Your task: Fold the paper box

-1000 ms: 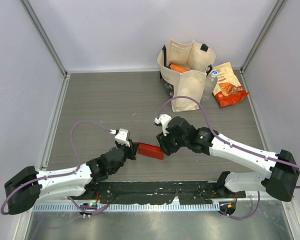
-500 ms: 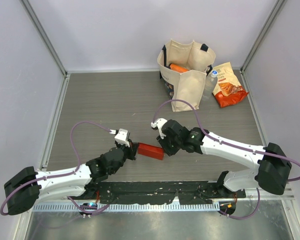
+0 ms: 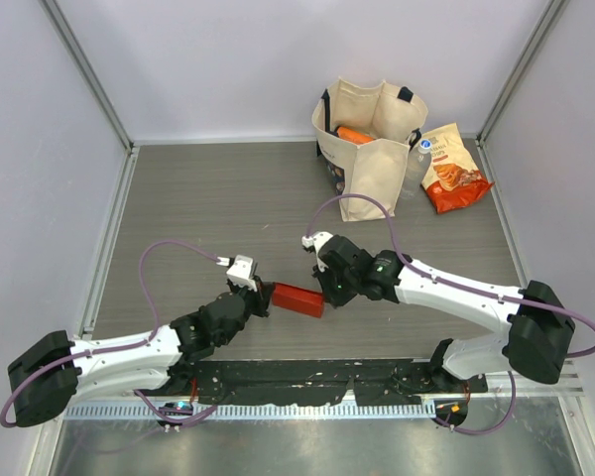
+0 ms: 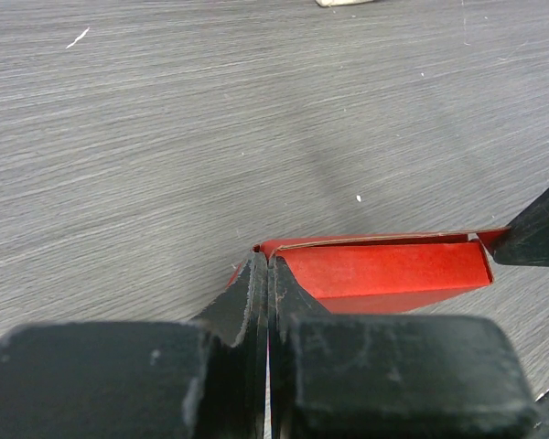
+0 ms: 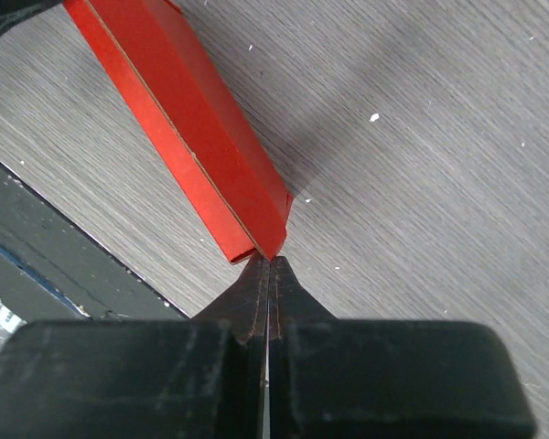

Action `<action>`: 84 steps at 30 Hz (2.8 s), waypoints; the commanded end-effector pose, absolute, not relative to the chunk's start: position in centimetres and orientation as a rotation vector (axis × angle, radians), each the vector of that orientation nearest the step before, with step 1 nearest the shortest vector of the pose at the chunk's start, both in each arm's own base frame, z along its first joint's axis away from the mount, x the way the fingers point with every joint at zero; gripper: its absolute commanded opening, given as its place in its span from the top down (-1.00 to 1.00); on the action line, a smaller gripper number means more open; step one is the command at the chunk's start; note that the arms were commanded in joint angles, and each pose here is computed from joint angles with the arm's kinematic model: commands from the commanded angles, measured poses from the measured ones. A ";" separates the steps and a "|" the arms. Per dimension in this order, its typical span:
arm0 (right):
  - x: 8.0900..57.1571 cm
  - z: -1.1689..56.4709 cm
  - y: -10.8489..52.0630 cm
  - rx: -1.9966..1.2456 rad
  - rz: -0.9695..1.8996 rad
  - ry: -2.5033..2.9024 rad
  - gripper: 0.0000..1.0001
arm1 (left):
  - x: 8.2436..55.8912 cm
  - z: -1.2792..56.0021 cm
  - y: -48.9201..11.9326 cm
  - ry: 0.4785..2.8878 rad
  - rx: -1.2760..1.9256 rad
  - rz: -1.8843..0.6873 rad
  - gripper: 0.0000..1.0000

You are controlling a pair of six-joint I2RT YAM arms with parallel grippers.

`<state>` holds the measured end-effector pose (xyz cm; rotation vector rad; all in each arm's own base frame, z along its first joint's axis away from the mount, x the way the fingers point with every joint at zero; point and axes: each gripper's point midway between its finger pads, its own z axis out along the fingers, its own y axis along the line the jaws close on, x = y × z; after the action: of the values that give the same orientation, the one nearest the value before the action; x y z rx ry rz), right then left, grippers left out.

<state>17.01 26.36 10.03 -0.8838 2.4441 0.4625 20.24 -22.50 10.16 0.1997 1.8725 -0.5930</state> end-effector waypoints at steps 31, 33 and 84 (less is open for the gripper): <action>19.0 9.9 28.2 -0.104 0.676 2.634 0.99 | 19.2 8.9 -22.4 1.911 0.204 -0.605 1.00; 18.3 9.5 28.2 -0.180 0.655 2.635 0.99 | 19.1 8.9 -22.3 1.909 0.200 -0.602 1.00; 14.9 14.5 32.9 -1.278 0.193 1.766 -0.57 | 18.8 9.2 -21.4 1.890 0.175 -0.594 1.00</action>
<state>15.53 30.36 8.76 -1.4022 1.8129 -0.0292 18.91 -21.89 10.16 0.1632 1.8637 -0.6324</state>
